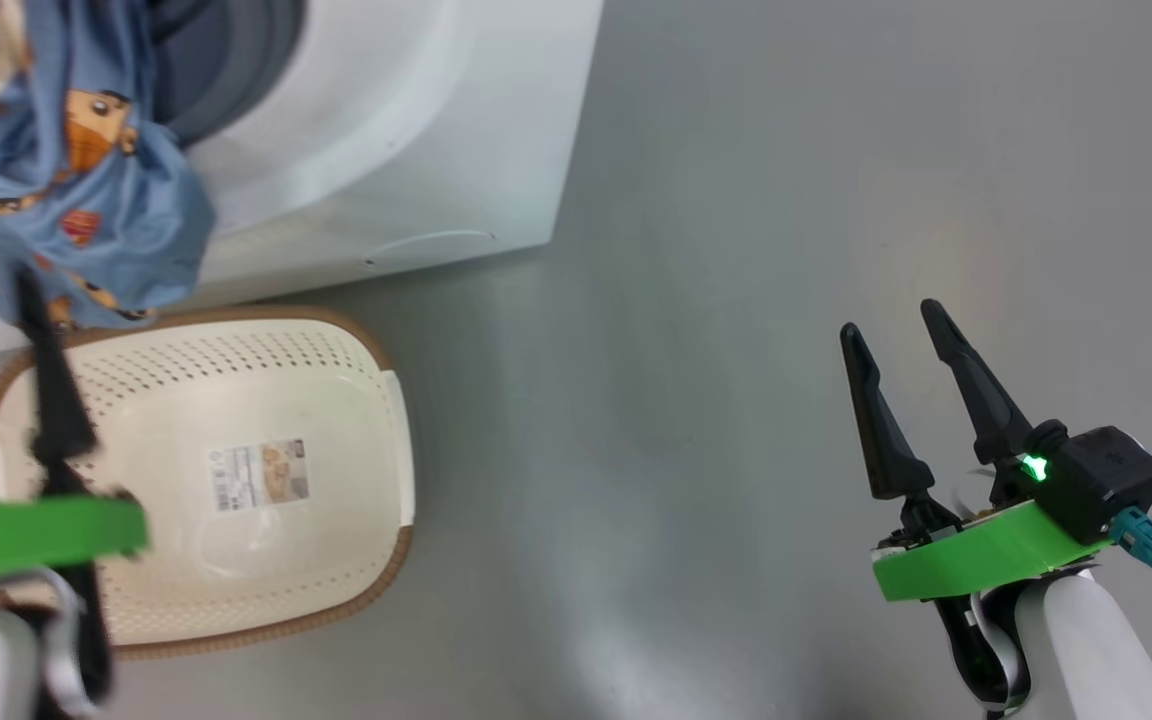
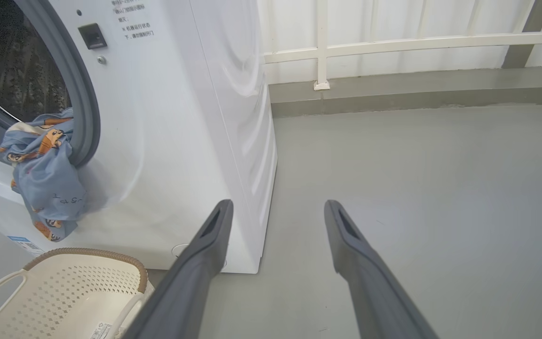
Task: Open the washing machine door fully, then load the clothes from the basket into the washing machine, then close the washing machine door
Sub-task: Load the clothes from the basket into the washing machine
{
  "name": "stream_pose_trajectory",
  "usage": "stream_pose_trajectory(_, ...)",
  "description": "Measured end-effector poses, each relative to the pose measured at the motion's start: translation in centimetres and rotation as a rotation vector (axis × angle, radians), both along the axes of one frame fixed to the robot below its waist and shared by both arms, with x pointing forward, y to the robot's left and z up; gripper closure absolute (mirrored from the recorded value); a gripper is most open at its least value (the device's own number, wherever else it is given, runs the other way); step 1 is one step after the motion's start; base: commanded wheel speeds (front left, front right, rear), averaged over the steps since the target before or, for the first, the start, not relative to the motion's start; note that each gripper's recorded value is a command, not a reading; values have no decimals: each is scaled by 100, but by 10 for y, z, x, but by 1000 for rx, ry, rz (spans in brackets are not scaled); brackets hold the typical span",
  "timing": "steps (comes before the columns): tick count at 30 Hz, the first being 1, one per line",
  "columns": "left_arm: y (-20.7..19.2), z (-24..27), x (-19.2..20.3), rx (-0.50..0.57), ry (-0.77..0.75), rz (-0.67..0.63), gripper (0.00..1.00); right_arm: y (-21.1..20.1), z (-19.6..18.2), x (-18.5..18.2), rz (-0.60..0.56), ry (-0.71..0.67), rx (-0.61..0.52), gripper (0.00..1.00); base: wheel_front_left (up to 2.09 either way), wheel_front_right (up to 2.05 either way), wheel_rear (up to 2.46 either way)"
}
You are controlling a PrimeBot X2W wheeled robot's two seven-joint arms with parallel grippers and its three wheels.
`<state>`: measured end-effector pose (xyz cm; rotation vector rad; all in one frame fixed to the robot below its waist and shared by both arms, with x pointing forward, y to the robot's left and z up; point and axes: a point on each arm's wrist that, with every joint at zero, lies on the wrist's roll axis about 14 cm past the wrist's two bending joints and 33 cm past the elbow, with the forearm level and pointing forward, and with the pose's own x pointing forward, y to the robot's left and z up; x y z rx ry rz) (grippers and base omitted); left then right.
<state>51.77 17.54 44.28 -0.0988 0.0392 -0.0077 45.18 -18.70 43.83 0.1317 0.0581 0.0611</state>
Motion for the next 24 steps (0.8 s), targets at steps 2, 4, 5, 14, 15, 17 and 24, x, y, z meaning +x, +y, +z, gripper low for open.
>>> stream_pose_trajectory(2,-4,-3,-13,-11,24,-2,0,2,3,0,9,-7,-1,0,0,0,0)
stream_pose_trajectory(4,-9,-7,-26,-23,49,-5,0,4,5,-3,17,-8,-3,0,0,0,0)
stream_pose_trajectory(5,-11,-8,-33,-27,61,-7,0,6,5,-5,21,-7,-4,0,0,0,0)
stream_pose_trajectory(14,-15,-14,-77,-54,128,10,0,12,15,-21,39,-16,1,0,0,0,0)
stream_pose_trajectory(15,-14,-14,-81,-53,132,12,0,13,16,-24,42,-16,-1,0,0,0,0)
stream_pose_trajectory(17,-14,-13,-88,-51,133,13,0,15,17,-28,45,-16,0,0,0,0,0)
stream_pose_trajectory(24,-14,-8,-108,-58,143,16,0,19,30,-36,55,-44,5,0,0,0,0)
